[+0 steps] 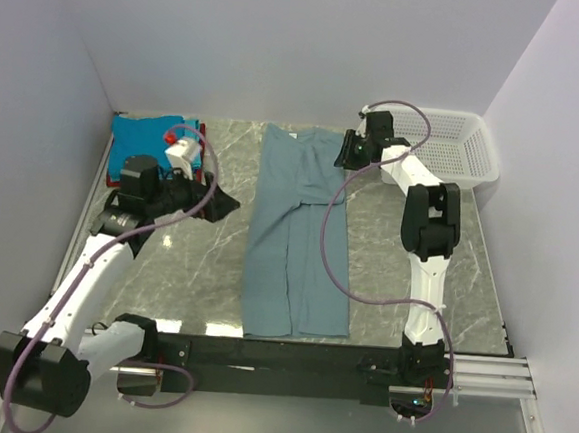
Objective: Fold and stack the t-shirts
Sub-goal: Fold the tshirt
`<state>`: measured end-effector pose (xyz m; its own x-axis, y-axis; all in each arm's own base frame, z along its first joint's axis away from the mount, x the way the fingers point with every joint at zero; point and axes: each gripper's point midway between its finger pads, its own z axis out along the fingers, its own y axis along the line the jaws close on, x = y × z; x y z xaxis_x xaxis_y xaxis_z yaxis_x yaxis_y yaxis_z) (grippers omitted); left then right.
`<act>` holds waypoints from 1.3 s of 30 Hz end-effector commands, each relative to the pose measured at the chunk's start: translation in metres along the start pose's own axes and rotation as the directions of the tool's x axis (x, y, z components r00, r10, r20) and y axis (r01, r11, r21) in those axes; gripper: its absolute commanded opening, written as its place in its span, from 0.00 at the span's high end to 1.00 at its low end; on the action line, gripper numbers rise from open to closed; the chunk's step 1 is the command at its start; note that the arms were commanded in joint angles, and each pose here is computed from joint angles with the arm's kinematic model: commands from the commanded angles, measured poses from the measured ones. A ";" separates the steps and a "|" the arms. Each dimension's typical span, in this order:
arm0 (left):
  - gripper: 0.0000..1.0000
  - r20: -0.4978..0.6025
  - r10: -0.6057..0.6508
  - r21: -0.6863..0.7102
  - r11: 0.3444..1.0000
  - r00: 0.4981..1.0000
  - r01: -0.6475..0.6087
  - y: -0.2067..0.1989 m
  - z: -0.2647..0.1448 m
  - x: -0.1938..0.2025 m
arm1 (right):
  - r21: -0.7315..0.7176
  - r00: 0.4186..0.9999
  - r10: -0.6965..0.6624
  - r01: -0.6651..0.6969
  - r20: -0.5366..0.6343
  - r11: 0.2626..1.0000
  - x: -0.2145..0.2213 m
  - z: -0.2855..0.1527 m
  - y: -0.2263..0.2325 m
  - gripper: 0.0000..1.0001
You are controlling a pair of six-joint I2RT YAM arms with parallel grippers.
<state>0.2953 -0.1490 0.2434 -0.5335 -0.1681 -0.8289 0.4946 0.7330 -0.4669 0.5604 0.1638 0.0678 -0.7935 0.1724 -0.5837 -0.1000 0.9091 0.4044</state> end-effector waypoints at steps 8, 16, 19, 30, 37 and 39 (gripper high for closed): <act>0.01 0.181 0.617 0.221 0.733 0.766 -0.643 -0.090 -0.021 0.014 | -0.166 0.836 -0.531 0.549 0.139 0.819 -0.009 -0.143 0.087 0.50; 0.04 0.202 0.804 0.438 0.437 0.560 -0.786 -0.121 -0.032 0.125 | -0.372 0.330 -0.832 0.914 0.445 0.164 0.148 -0.248 0.104 0.16; 0.10 0.190 0.840 0.472 0.376 0.509 -0.797 -0.125 -0.035 0.148 | -0.366 0.170 -0.852 0.930 0.495 -0.027 0.213 -0.260 0.083 0.12; 0.20 0.085 0.965 0.682 0.125 0.248 -0.721 -0.123 -0.031 0.271 | -0.442 -0.036 -0.879 0.854 0.475 -0.275 0.334 -0.258 0.065 0.20; 0.29 0.019 0.980 0.674 0.135 0.200 -0.726 -0.111 -0.012 0.296 | -0.430 -0.132 -0.859 0.822 0.494 -0.374 0.356 -0.249 0.066 0.21; 0.29 -0.011 0.982 0.696 0.141 0.187 -0.704 -0.106 -0.010 0.306 | -0.439 -0.147 -0.858 0.810 0.493 -0.390 0.365 -0.248 0.064 0.22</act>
<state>0.0663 -0.2604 0.0423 0.3710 0.7064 -0.6028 0.9280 -0.2577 0.2692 0.1095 0.1856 0.0568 0.4459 -0.6274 -0.6383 -0.8924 -0.3666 -0.2631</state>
